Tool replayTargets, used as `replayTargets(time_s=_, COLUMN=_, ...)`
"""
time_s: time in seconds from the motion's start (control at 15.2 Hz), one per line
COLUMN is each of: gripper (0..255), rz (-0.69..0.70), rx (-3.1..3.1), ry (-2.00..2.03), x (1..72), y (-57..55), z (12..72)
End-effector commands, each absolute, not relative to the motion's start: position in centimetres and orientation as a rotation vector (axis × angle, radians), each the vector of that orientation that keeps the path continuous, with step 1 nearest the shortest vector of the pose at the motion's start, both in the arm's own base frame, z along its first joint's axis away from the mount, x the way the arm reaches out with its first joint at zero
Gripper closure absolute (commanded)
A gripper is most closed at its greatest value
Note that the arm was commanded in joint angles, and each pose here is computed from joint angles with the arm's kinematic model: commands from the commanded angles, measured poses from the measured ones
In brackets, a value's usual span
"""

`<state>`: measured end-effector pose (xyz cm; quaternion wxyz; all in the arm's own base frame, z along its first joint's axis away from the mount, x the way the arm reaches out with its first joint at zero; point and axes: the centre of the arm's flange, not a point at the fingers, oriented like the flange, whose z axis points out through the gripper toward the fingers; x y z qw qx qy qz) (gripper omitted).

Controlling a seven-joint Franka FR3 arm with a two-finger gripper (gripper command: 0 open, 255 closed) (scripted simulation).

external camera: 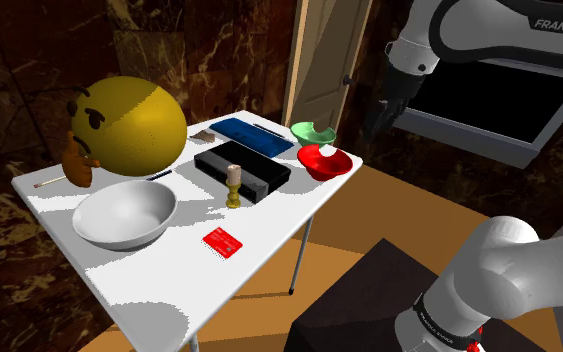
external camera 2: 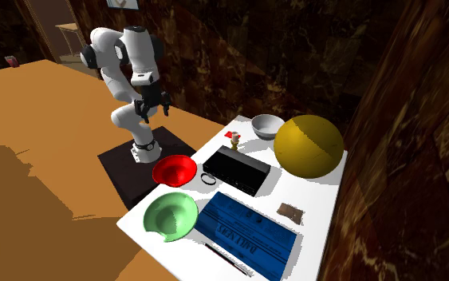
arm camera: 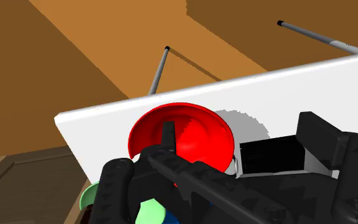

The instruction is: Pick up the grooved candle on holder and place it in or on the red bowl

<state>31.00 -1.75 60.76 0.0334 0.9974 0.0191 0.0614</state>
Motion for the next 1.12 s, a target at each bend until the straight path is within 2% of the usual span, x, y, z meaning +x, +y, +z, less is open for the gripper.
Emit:
replayTargets(time_s=0.0, gripper=0, rz=0.189, rx=3.068, ry=0.059, x=31.0, y=-1.8, z=60.8)
replayTargets(time_s=1.06, gripper=0, rz=0.063, rx=3.098, ry=-0.031, x=43.4, y=14.7, z=54.5)
